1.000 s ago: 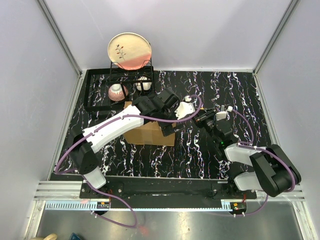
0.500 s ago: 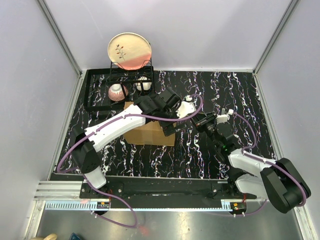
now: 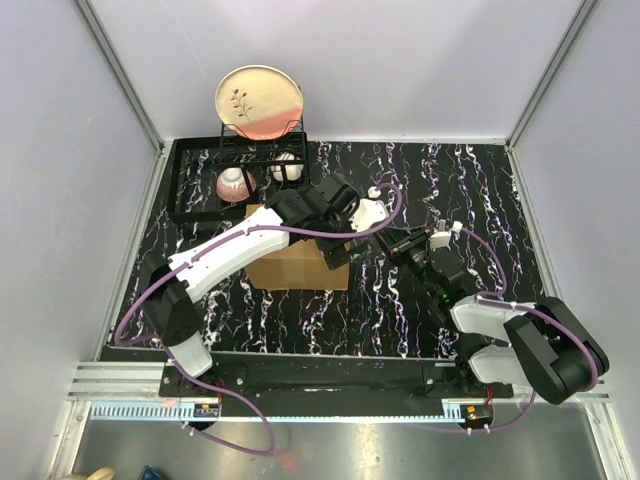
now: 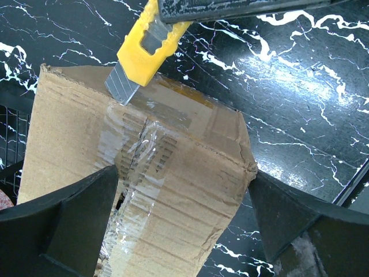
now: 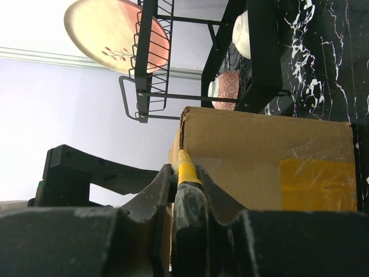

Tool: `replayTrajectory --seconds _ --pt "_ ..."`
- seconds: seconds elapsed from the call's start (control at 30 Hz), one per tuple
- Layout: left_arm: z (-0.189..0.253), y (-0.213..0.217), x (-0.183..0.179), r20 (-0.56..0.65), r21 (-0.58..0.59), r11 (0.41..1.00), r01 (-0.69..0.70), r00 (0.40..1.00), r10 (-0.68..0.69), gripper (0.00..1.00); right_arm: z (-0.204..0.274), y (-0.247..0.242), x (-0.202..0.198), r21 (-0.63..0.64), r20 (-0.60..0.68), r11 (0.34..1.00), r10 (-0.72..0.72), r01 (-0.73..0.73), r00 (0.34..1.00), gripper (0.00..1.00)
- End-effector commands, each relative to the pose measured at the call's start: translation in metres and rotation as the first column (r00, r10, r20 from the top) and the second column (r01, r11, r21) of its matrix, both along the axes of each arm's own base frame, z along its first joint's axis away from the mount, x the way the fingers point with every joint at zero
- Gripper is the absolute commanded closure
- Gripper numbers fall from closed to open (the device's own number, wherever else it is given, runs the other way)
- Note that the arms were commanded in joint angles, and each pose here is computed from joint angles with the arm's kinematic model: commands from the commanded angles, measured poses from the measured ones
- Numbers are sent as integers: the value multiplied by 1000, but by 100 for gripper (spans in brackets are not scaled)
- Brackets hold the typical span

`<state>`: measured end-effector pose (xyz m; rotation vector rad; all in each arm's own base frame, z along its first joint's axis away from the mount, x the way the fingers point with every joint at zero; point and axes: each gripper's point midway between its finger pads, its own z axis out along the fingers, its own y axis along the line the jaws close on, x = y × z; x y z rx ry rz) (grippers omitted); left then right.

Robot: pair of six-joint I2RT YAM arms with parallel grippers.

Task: Unpack the express box
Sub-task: Cut the express box at the center of the board.

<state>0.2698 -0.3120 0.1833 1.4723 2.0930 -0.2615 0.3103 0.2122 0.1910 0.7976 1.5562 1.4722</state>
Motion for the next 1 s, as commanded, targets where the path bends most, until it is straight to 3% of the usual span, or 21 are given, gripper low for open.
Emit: replayTrajectory --seconds 0.0,0.97 --pt "-3 -3 21 41 -24 998 -55 998 56 1 15 25 -29 31 62 984 175 -178 983 100" --pt "-1 -5 24 41 -39 997 -65 997 66 1 10 31 -59 -26 2 961 274 -274 962 100"
